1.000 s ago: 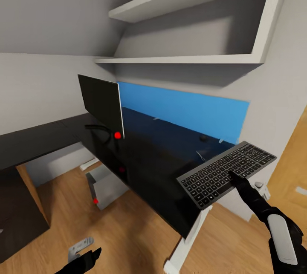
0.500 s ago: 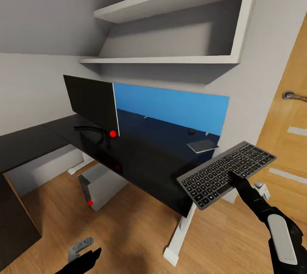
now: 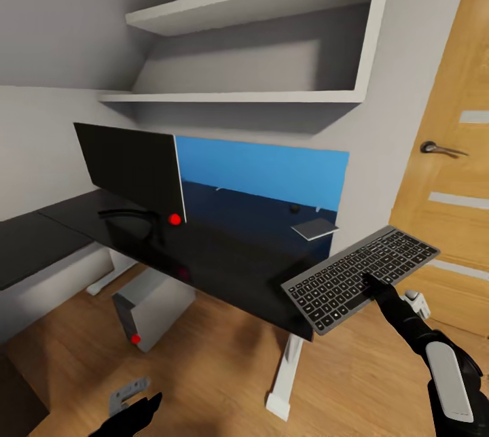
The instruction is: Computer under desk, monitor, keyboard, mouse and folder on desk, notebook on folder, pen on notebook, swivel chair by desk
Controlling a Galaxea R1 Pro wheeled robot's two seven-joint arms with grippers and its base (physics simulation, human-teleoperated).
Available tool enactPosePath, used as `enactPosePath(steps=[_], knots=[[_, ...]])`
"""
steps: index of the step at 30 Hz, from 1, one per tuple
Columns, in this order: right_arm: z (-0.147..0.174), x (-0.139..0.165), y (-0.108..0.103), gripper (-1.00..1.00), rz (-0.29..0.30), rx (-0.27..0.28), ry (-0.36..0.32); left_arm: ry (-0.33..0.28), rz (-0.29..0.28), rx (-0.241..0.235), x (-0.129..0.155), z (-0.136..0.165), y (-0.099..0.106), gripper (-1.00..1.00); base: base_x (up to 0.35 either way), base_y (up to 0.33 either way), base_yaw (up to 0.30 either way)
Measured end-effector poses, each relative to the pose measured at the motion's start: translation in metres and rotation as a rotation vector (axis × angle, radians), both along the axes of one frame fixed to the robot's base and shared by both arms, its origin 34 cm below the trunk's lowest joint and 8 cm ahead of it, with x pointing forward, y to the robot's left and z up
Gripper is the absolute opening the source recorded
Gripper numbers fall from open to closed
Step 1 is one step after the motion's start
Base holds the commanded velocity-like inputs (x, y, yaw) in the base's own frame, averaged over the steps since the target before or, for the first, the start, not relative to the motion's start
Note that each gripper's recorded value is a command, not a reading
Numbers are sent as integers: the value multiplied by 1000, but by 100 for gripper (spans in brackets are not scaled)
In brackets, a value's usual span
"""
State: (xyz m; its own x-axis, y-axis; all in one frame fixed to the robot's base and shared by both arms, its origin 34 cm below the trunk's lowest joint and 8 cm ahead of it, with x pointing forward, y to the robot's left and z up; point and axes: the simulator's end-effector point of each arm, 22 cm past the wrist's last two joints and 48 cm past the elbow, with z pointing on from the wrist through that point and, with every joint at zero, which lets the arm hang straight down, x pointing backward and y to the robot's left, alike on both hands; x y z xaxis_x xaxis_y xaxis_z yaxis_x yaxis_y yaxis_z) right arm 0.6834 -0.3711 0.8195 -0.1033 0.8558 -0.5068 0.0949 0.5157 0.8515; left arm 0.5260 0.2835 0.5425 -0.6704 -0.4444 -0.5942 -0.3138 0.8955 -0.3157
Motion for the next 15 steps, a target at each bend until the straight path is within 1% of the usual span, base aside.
enactPosePath(steps=[4,15], knots=[[1,0,0,-100,0,0,-1,-5,2,1,1,1,0,100,41,331,-265],[3,0,0,-100,0,0,-6,-10,1,1,2,3,0,100,2,334,-265]])
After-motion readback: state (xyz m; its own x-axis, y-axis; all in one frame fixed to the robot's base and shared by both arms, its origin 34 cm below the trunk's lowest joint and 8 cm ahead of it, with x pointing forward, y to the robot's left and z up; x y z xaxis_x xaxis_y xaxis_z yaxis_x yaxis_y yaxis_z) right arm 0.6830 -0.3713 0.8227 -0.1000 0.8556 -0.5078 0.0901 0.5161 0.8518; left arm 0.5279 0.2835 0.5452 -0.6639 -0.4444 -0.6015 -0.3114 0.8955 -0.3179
